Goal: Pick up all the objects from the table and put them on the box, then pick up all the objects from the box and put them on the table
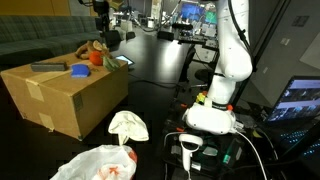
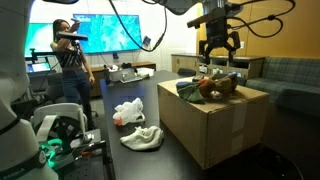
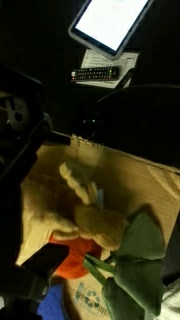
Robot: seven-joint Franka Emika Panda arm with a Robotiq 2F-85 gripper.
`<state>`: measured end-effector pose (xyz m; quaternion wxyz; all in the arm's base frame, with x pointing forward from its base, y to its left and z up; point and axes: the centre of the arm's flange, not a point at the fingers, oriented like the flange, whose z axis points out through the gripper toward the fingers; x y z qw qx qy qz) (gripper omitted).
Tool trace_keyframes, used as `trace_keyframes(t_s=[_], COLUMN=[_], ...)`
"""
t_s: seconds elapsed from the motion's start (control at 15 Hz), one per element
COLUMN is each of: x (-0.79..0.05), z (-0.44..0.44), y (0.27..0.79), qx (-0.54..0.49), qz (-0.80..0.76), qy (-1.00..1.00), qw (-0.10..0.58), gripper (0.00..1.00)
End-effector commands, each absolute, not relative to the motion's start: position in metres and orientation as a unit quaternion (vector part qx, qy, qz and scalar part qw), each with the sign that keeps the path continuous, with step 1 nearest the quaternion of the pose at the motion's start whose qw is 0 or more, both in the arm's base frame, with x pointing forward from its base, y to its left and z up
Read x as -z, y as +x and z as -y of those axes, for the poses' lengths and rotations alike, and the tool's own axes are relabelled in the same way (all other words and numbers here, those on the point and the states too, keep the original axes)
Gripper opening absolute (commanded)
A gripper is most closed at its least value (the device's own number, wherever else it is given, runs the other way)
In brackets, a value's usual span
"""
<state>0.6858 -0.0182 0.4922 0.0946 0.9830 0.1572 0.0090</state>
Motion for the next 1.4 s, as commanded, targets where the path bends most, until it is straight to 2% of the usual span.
trace_keyframes(t_s=[0.0, 0.33, 0.6, 1.33], x=[-0.478, -0.416, -0.376, -0.416], z=[0.019, 0.014, -0.011, -0.023], y=[0.644, 0.614, 0.618, 0.617], qx=[-0.005, -0.011, -0.030, -0.070], qz=[-0.126, -0.124, -0.117, -0.084], qy=[0.989, 0.989, 0.989, 0.993], qw=[0.074, 0.083, 0.083, 0.042], gripper=[1.00, 1.00, 1.00, 1.00])
